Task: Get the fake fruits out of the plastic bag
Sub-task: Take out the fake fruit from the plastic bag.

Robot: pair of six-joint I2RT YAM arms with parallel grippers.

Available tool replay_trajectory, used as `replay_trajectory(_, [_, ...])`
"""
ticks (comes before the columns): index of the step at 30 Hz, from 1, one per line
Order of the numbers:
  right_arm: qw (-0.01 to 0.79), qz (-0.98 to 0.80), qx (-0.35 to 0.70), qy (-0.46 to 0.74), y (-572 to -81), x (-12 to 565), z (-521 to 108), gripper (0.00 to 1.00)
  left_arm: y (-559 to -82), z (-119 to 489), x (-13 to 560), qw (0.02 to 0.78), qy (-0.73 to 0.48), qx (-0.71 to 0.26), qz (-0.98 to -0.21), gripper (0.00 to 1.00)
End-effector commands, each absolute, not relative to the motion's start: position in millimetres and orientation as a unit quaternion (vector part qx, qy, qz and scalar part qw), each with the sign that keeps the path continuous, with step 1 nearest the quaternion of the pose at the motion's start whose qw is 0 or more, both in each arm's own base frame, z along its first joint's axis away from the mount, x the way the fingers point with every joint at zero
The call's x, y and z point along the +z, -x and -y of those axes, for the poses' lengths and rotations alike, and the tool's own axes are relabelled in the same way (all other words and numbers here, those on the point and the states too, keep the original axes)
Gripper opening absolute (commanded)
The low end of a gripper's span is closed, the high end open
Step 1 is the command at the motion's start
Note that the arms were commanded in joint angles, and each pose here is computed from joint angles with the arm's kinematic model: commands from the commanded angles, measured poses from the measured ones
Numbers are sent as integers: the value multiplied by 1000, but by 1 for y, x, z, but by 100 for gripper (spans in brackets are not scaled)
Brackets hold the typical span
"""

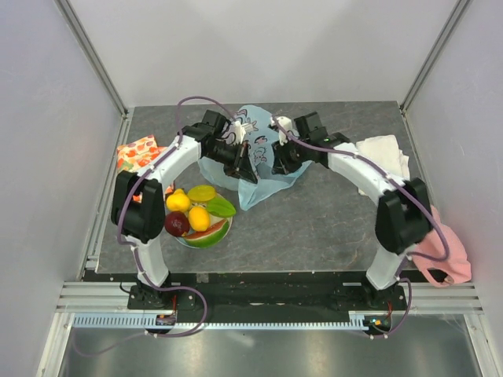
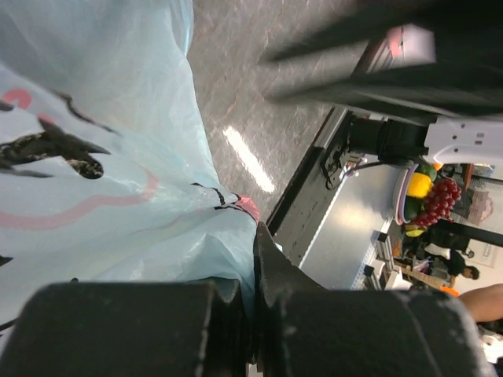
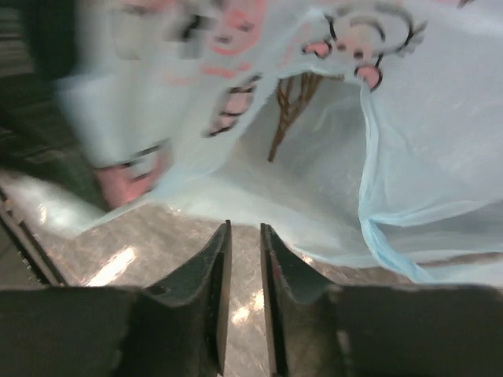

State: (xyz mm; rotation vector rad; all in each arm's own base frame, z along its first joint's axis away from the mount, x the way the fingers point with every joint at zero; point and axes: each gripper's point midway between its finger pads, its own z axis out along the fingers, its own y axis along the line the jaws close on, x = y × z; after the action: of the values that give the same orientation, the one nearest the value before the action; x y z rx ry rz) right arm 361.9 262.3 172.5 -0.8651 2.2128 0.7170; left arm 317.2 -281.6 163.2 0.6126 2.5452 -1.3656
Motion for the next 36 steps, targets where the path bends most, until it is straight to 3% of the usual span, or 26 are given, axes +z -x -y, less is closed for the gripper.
replay_trajectory(1, [297,-864,274,301,-388,130,-287,30,-297,272,174,104,-218,-462,-854,2])
replay_trajectory(4, [278,-869,276,301,-404,107,-308,30,-288,262,166,96,-206,-453,-862,2])
replay_trajectory(7, [251,-870,311,290,-407,91,-327,36,-287,250,160,94,-191,-446,-869,2])
replay_trajectory(10, [247,-871,318,282,-410,85,-337,50,-290,240,155,100,-189,-433,-876,2])
replay_trajectory(13, [247,-875,318,269,-413,83,-342,68,-290,238,154,102,-194,-430,-876,1])
replay_trajectory(15, [250,-877,318,260,-418,82,-344,98,-289,239,153,97,-194,-432,-875,2])
replay_trajectory(25, [262,-900,240,251,-436,49,-354,98,-293,243,160,95,-197,-440,-871,2])
replay_trajectory(31, [262,-894,247,268,-428,59,-360,98,-292,242,158,95,-198,-439,-871,2])
replay_trajectory(36, [274,-891,244,267,-426,76,-358,86,-293,243,158,94,-196,-441,-871,2])
